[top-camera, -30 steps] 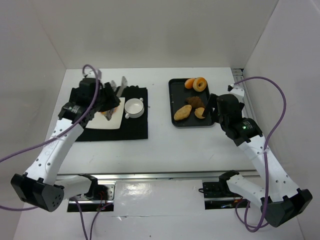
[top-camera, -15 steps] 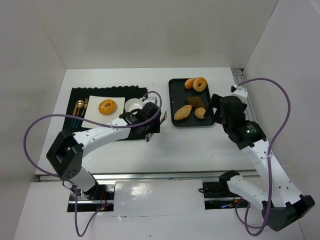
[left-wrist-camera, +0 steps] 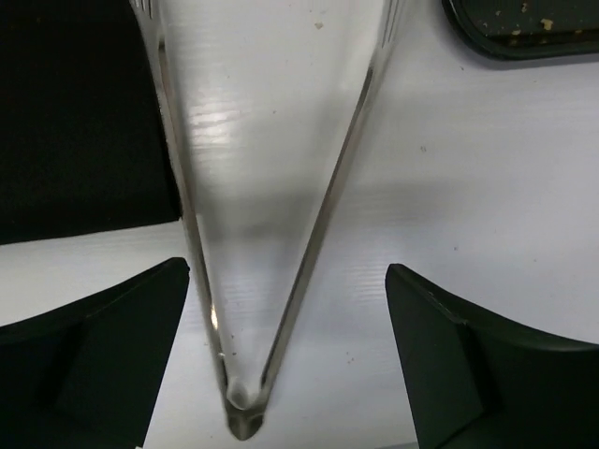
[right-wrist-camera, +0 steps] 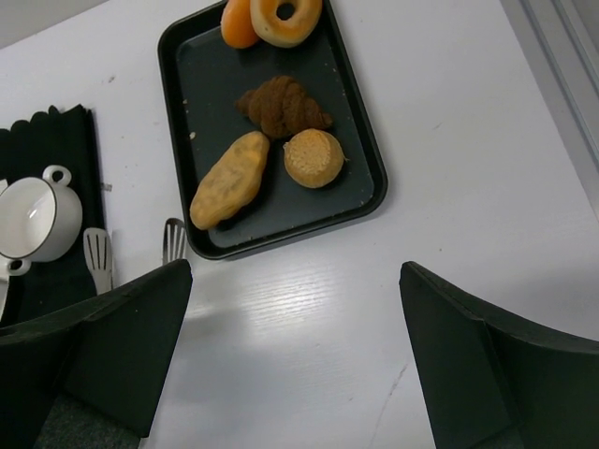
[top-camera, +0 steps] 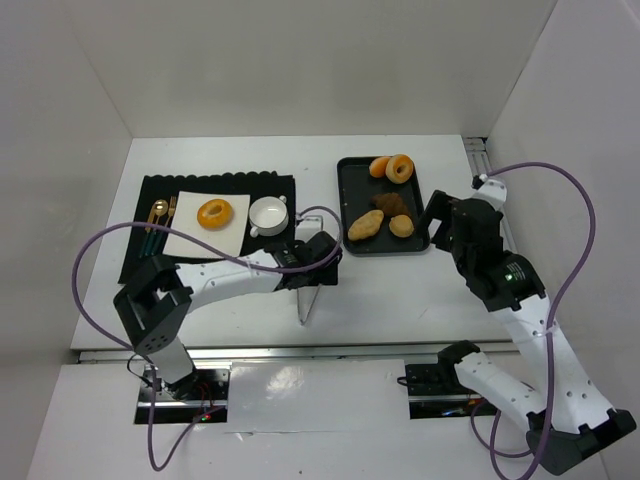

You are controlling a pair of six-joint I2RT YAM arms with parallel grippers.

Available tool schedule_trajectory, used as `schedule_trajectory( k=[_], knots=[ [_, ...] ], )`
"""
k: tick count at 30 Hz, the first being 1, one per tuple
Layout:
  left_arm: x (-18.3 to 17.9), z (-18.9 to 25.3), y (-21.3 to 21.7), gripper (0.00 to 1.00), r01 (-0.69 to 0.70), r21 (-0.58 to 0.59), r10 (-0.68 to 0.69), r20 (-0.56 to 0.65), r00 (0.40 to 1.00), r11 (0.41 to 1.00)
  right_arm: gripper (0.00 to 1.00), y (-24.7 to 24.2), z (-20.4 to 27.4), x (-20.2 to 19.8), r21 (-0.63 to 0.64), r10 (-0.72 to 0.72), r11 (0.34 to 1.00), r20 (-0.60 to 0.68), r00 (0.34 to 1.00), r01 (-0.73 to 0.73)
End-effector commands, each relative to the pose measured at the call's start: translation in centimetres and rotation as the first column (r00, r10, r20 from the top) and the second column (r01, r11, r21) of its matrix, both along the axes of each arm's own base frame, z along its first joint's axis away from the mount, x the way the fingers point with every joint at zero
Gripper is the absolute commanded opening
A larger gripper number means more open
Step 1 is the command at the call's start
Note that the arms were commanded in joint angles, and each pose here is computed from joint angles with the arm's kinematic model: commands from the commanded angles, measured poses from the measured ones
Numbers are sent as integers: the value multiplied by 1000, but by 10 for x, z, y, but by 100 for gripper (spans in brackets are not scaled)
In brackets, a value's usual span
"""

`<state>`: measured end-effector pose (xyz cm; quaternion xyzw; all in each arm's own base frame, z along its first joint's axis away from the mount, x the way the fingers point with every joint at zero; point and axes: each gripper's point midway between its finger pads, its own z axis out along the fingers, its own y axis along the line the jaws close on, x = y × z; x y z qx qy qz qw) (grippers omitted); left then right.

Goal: Place the bread

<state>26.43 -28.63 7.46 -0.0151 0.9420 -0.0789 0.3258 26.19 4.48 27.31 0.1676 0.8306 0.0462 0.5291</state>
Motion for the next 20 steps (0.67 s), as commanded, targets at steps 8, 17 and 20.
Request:
schedule_trajectory(
  k=[8,17,20],
  knots=[
    [50,112,-22,100,77,-18,-74,107,991,997,99,-8,-13,-5,-21,-64,998,-82,995,63],
    [36,207,23,100,127,-103,-92,294,951,987,99,-14,-42,-1,-73,-124,991,-161,979,114],
    [32,214,59,100,30,-107,7,333,943,994,99,-10,-51,-2,-61,-118,992,-188,975,108]
  ],
)
